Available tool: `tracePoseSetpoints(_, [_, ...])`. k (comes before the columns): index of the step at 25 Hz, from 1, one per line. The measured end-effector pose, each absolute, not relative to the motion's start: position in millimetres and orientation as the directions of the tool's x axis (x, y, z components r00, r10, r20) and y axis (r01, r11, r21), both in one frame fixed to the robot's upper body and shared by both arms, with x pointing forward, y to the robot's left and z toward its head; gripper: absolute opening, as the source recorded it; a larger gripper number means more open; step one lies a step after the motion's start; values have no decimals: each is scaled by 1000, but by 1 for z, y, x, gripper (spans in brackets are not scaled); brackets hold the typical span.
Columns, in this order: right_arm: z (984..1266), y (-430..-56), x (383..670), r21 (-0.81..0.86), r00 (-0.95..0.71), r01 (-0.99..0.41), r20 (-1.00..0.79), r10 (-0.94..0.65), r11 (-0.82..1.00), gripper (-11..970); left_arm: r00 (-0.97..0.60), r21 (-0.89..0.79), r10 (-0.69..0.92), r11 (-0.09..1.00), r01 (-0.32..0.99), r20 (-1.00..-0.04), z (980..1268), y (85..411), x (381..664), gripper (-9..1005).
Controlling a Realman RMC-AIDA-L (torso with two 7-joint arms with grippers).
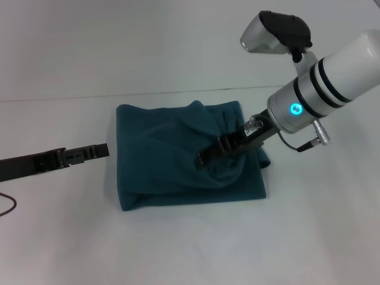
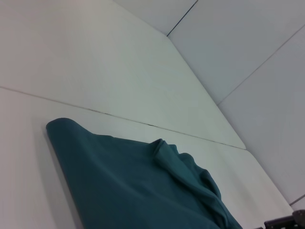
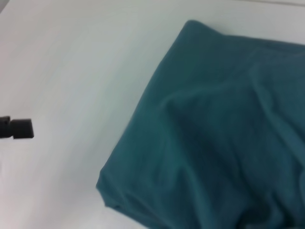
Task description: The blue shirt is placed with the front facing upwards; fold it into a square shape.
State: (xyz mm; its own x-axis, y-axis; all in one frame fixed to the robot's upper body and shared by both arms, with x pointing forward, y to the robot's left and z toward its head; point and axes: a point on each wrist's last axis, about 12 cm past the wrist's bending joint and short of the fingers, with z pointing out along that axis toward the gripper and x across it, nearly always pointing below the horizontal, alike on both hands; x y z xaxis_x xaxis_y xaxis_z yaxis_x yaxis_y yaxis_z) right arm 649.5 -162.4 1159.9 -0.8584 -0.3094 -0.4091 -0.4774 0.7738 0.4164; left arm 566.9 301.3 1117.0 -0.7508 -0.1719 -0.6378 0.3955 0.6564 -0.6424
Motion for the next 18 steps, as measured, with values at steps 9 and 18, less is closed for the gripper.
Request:
tracePoseSetpoints(9, [1165, -174, 647, 426, -876, -459, -363, -317, 780, 814, -752, -644, -174, 656, 393, -636, 1117, 301, 567, 950])
tracePoseSetpoints(18, [1157, -173, 644, 383, -877, -460, -338, -341, 802, 789, -752, -646, -177, 655, 392, -635, 1117, 301, 567, 950])
